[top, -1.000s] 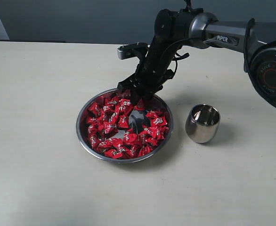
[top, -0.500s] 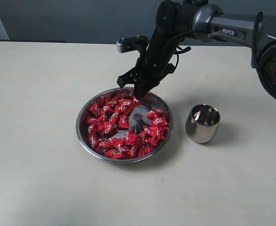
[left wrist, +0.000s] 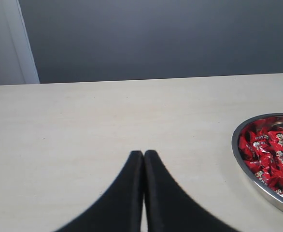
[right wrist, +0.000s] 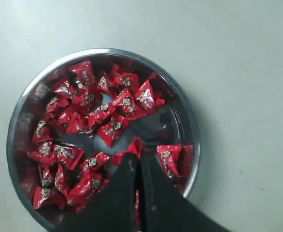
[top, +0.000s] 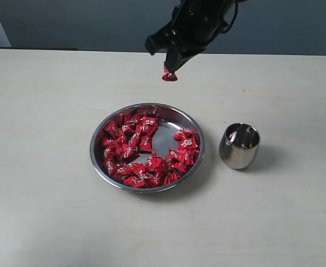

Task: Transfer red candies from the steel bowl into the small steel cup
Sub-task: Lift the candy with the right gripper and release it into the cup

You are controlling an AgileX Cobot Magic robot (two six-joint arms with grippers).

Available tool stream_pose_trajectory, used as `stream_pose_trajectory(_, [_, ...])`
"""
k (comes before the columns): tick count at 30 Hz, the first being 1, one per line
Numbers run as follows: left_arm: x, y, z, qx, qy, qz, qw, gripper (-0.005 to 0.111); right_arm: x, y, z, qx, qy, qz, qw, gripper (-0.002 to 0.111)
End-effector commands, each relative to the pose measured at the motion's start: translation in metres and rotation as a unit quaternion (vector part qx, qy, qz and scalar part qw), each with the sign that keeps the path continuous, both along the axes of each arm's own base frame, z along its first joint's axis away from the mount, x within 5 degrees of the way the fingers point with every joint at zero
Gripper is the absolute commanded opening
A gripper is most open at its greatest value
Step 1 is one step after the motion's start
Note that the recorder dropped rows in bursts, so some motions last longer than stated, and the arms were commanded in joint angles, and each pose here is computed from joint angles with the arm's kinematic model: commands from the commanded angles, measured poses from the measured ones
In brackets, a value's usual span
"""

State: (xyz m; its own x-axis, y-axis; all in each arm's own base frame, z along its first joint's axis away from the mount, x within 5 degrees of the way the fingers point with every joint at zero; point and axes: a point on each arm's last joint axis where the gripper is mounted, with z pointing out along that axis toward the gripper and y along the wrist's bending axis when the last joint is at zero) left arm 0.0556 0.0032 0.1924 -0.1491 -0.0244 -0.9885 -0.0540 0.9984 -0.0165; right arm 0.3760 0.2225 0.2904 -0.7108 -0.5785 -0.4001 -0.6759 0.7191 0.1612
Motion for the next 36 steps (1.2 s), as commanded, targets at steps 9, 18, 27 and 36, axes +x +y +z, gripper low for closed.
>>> stream_pose_trajectory(9, [0.000, 0.000, 0.000, -0.001, -0.003, -0.003, 1.000, 0.000, -0.057, -0.059, 0.001, -0.111, -0.044, -0.060, 0.991, -0.001])
stream_pose_trajectory(18, [0.000, 0.000, 0.000, -0.001, -0.003, -0.003, 1.000, 0.000, -0.071, -0.069, -0.044, -0.138, -0.010, -0.092, 0.986, -0.001])
stream_pose_trajectory(27, [0.000, 0.000, 0.000, -0.001, -0.003, -0.003, 1.000, 0.000, -0.067, -0.081, -0.046, -0.189, -0.027, -0.142, 0.971, -0.001])
stream_pose_trajectory(36, [0.000, 0.000, 0.000, -0.001, -0.003, -0.003, 1.000, 0.000, -0.065, -0.080, -0.053, -0.198, -0.017, -0.138, 0.970, 0.032])
